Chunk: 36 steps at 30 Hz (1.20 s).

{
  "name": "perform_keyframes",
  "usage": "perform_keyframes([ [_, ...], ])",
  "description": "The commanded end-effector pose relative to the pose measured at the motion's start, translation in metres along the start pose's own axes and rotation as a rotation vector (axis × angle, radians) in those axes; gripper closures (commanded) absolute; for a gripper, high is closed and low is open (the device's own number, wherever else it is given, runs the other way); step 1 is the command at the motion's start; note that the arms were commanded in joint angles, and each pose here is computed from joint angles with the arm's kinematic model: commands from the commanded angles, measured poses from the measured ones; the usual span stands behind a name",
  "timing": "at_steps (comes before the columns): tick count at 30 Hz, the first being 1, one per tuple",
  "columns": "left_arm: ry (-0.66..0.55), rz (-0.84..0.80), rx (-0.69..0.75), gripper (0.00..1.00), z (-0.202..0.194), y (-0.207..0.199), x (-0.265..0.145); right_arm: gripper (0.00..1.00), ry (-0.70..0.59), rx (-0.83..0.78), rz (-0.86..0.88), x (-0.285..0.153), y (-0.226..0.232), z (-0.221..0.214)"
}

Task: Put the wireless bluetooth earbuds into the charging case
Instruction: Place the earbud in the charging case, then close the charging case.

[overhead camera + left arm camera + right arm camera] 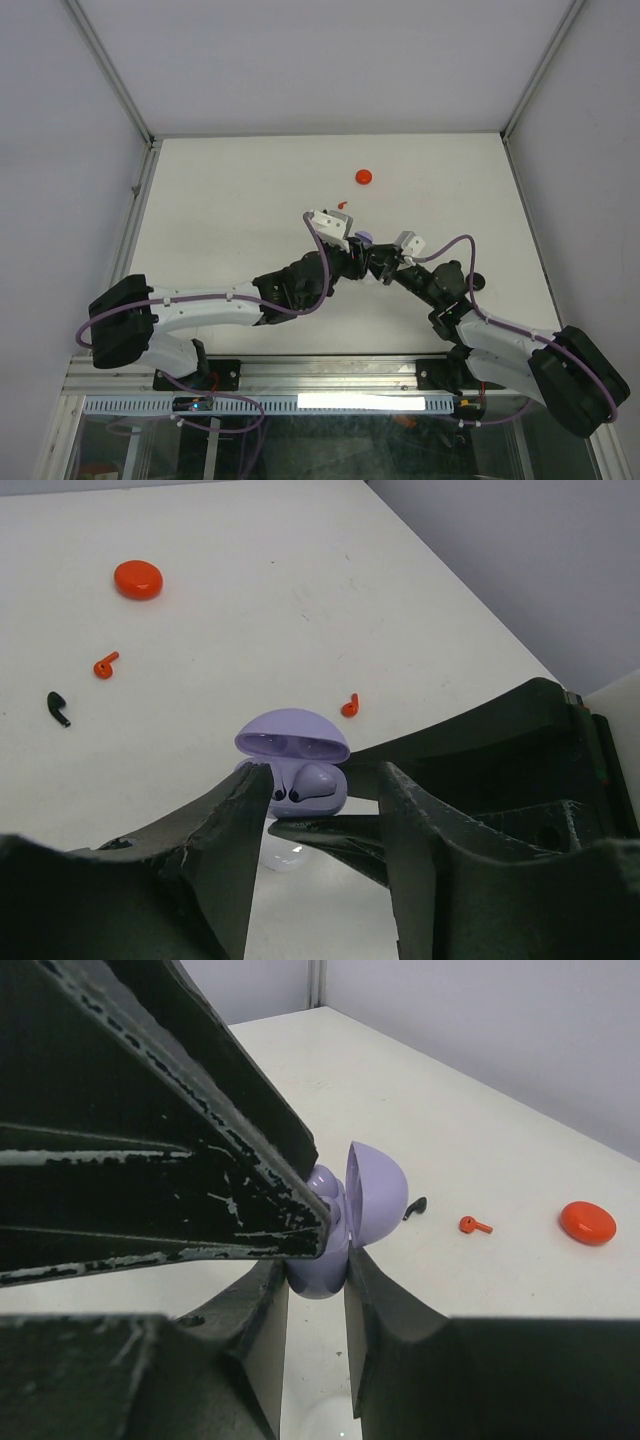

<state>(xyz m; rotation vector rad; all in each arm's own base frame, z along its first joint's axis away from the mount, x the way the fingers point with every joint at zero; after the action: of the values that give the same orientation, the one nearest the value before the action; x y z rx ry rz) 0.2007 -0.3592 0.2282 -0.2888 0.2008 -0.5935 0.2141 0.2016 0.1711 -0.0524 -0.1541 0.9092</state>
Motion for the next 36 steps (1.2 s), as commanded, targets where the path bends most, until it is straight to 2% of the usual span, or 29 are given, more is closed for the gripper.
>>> perform_keyframes([
  [1,-0.047,-0.041,-0.028,0.49,0.027,-0.010,-0.010,0.91,-0.112,-0.027,-0.028,0.005,-0.007,0.029],
  [7,-0.056,-0.073,0.008,0.33,0.048,-0.006,-0.022,0.91,-0.107,-0.017,-0.007,0.007,-0.004,0.029],
  [15,0.062,-0.277,-0.002,0.16,0.054,0.006,-0.030,0.91,-0.106,0.012,0.054,0.009,0.004,0.034],
  [27,0.216,-0.485,-0.122,0.13,0.050,0.027,-0.033,0.92,-0.097,0.071,0.230,0.014,0.025,0.061],
  [36,0.275,-0.722,-0.193,0.20,0.047,0.013,-0.049,0.92,-0.088,0.087,0.270,0.022,0.027,0.072],
])
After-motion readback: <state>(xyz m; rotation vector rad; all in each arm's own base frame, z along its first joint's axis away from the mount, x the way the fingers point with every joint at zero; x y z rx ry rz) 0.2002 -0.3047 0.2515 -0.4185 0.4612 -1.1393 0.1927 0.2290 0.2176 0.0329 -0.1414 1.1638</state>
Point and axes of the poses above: each gripper's point midway between its finger pads, its own x axis out along the fingers, its own y axis along the line the jaws close on, z = x × y, the point moved 4 cm from there along -x, back along the fingers, and after that the axes turned 2 degrees about -x, right-handed, at the moved point
